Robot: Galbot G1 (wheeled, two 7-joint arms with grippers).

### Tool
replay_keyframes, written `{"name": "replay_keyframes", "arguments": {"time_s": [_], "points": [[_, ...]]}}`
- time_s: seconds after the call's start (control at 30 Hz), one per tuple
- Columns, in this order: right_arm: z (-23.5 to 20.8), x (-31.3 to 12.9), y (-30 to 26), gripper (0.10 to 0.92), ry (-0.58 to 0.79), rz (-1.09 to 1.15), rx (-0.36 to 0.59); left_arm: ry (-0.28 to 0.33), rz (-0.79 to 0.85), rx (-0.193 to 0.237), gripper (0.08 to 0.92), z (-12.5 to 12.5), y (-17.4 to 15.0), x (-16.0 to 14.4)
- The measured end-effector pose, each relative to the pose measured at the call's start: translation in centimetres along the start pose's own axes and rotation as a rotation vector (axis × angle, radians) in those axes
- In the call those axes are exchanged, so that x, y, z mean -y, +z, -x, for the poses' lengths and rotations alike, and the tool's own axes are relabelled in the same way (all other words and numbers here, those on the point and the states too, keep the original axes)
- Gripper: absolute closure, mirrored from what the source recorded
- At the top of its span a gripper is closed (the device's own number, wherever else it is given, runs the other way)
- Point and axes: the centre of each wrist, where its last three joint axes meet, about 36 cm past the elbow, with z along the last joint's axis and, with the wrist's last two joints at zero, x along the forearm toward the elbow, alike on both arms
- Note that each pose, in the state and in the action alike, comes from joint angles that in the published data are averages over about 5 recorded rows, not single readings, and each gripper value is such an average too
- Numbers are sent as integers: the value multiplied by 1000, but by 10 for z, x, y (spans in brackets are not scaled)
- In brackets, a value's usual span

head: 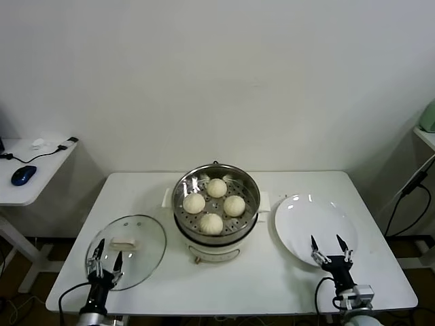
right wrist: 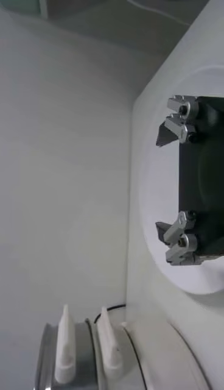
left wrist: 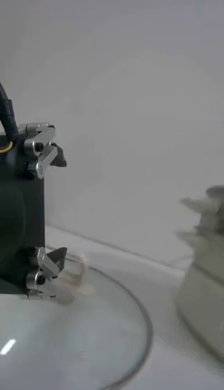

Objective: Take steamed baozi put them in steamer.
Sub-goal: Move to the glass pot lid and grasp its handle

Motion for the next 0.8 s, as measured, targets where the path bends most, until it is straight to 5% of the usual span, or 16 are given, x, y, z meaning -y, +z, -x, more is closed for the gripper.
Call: {"name": "replay_keyframes", "arguments": {"time_s": [0.8], "points": [[-18, -6, 14, 200, 33, -5, -14, -14, 235, 21, 177, 42, 11, 20]]}}
